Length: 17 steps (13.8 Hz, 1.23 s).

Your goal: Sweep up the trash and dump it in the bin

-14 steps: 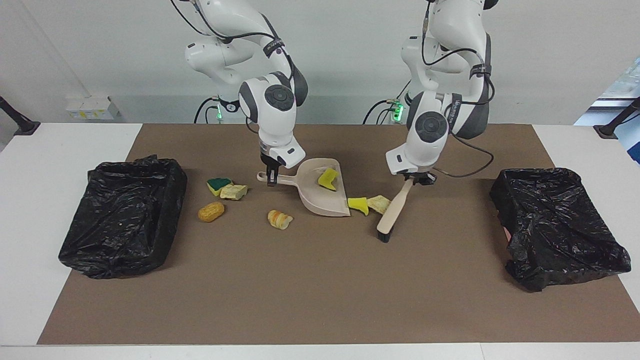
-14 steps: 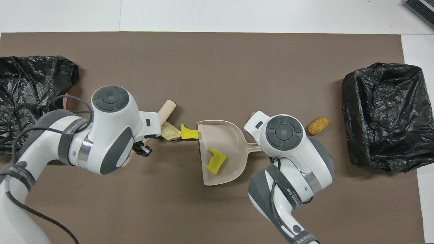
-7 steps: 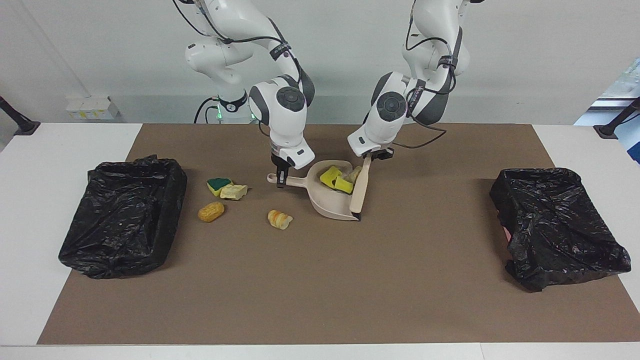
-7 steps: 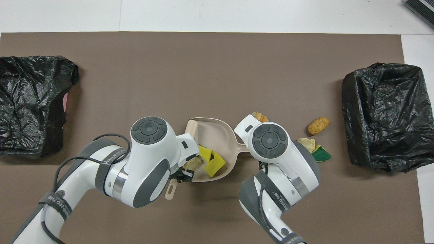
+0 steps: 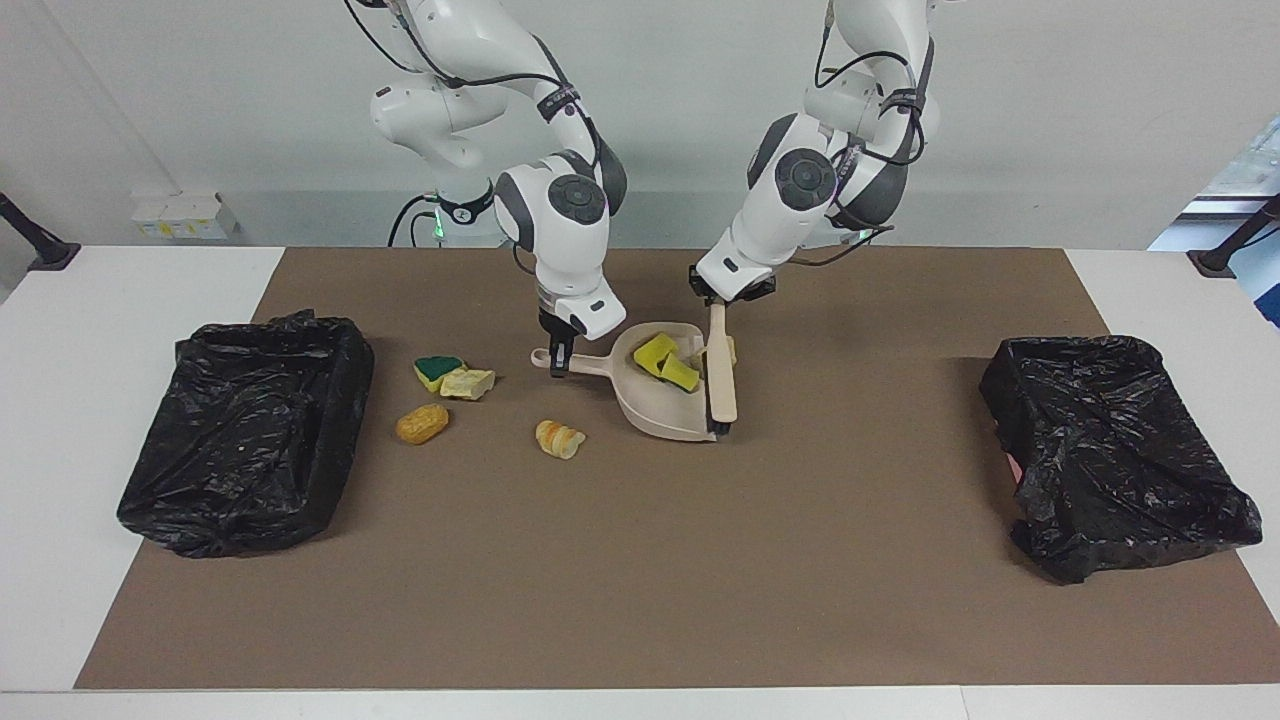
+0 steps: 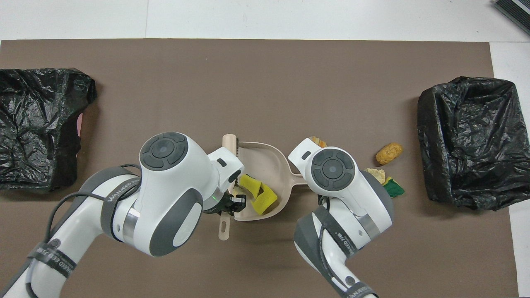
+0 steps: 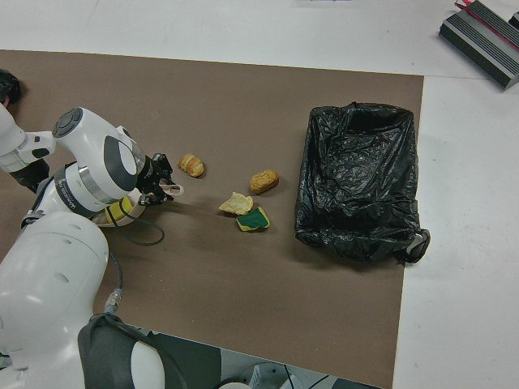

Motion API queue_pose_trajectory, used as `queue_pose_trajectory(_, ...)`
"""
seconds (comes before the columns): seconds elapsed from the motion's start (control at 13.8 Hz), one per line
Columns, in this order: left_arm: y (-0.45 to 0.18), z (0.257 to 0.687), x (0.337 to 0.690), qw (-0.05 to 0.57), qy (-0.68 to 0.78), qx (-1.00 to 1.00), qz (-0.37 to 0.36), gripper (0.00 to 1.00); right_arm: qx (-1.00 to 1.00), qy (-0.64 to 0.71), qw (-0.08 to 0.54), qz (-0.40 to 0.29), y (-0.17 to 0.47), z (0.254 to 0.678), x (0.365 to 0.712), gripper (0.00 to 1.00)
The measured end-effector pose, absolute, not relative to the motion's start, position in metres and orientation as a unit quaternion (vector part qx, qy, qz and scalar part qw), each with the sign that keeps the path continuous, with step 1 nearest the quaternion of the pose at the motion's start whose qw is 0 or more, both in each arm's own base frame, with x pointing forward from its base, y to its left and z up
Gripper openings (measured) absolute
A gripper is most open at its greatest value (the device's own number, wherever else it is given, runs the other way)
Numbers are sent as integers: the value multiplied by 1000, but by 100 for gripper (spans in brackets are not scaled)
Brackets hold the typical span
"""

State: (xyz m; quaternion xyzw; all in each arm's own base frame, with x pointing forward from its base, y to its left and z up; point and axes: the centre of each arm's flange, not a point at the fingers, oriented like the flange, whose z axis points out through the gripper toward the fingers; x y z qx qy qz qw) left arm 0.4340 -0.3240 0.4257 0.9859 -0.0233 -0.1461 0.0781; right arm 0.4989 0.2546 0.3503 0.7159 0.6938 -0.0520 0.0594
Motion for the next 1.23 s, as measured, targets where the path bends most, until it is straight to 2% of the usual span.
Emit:
queue_pose_trajectory(0.22,-318,432,423,60,14,983,-171,26,713,696,61,-62,255,352,498,32)
queue_pose_trajectory(0.51,-285,406,395,0,95,975,-201,26,699,707,78,-77,259,355,495,32)
queue_pose_trajectory(0.72,-258,391,371,-17,122,970,-212,26,693,712,81,-78,266,357,491,32)
queue_pose_trajectory(0.94,-263,379,357,-7,129,974,-185,26,698,708,82,-76,269,358,490,32)
queue_pose_trajectory(1.23,-331,371,329,44,121,982,-140,26,704,701,85,-73,281,358,483,32)
